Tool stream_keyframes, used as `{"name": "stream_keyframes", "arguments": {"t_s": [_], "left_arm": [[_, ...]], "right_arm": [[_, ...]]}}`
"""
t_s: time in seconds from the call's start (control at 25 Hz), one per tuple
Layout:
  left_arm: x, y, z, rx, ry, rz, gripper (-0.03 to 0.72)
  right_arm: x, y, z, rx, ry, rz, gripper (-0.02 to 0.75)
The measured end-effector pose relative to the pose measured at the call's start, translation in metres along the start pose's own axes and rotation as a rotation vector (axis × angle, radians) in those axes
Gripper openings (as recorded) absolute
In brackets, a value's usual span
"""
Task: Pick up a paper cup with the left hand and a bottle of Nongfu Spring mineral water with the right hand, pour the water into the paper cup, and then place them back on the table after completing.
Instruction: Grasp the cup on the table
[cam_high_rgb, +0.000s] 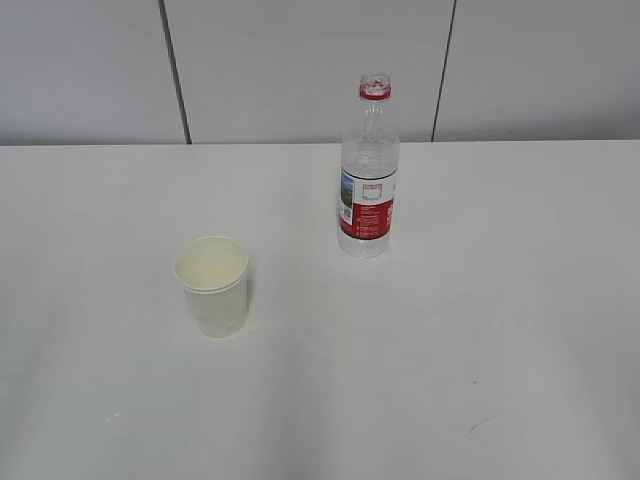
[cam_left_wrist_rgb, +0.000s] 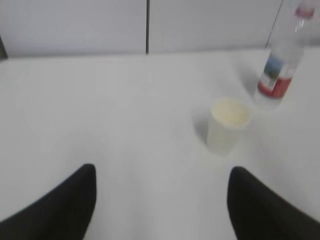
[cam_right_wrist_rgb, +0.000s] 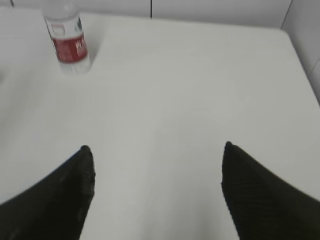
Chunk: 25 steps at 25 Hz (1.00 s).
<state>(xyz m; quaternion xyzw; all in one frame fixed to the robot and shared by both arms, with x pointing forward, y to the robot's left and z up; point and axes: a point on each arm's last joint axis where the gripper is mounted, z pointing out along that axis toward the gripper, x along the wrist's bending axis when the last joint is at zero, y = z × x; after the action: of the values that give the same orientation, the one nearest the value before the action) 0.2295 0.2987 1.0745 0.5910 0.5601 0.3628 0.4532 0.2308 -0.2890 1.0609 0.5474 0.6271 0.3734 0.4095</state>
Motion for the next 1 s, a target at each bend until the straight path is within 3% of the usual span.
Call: {"name": "stream_keyframes", "arguments": {"t_s": [0.12,0.24,0.52,0.84,1.0], "left_arm": [[0.000,0.019,-0.002,-0.203,-0.002,0.022,0.501],[0.000,0.031,0.009,-0.310,0.006,0.067,0.501],[0.003,0.026,0.074,-0.322,0.001,0.028,0.501],[0.007,0.029,0.127,-0.246,0.024,0.002,0.481],[0.008,0.028,0.142,-0.217,0.032,-0.001,0.479]], "right_arm": [[-0.002,0.014,0.000,-0.139,-0.017,-0.031,0.587],[-0.003,0.031,0.011,-0.242,-0.014,-0.055,0.587],[-0.004,0.057,0.055,-0.296,0.077,-0.030,0.587],[-0.009,0.070,0.101,-0.243,0.096,-0.054,0.587],[-0.009,0.072,0.105,-0.259,0.096,-0.104,0.587]]}}
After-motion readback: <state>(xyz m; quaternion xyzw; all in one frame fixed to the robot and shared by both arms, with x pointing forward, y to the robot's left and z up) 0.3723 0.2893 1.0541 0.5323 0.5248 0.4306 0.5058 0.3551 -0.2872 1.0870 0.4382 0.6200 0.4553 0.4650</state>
